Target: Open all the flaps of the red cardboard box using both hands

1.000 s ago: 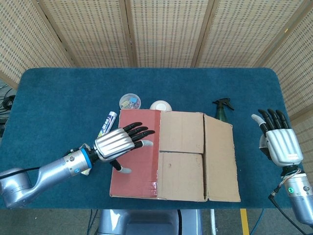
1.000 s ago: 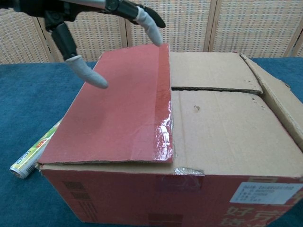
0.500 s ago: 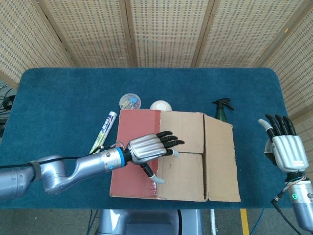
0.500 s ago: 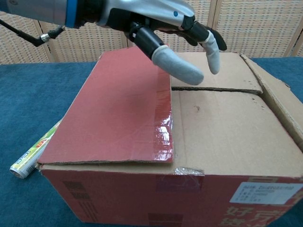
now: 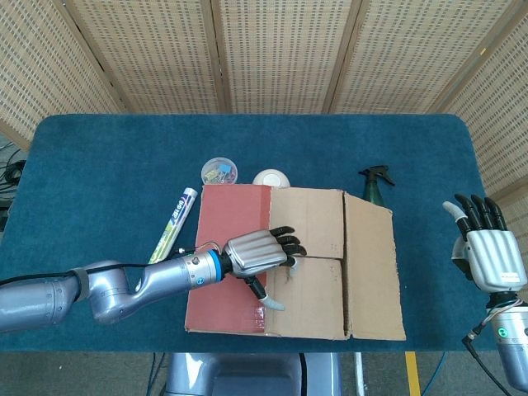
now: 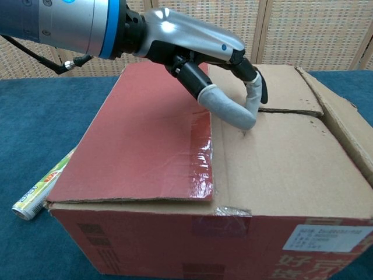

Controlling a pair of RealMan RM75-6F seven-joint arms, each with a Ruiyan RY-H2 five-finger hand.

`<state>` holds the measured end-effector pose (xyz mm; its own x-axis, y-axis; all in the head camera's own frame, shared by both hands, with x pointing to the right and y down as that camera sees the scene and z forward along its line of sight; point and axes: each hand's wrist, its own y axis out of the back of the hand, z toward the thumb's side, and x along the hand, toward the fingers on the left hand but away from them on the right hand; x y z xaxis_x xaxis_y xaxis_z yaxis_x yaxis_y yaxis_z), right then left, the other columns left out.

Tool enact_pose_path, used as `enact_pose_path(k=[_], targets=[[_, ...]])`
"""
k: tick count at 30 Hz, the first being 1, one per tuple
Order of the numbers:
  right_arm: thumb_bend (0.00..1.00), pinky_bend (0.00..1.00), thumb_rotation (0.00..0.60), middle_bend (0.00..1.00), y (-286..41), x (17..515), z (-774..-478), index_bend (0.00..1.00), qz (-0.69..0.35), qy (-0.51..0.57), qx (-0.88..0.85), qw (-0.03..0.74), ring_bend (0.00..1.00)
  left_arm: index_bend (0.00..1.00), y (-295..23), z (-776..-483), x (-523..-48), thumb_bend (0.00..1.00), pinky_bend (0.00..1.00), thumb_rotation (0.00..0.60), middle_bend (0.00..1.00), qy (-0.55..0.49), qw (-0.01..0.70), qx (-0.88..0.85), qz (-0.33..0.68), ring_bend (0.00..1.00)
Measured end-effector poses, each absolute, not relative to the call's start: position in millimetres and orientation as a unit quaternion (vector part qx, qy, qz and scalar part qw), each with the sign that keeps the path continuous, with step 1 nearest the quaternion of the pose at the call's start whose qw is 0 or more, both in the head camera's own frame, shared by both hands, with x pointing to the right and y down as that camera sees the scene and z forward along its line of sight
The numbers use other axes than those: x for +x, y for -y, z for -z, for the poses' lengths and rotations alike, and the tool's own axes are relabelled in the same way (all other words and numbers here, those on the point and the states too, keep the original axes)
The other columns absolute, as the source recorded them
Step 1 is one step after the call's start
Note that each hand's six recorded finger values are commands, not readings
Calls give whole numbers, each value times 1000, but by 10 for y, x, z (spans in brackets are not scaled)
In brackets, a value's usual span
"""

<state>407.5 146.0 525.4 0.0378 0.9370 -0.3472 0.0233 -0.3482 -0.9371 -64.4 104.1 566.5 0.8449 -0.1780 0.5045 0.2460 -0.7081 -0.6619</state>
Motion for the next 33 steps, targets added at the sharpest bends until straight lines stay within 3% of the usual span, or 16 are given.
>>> enact_pose_path(k=[11,33], targets=[[903,8,600,92,-1466,4091,-5261,147,-565,407,-595,401,0,498,-1023,-5664,-740,130,47,192,333,23,389,-874,289,249],[903,7,600,92,-1434,4094,-5251,146,-561,414,-594,402,0,558,-853,-5408,-914,127,78,189,386,2,415,-860,297,296]])
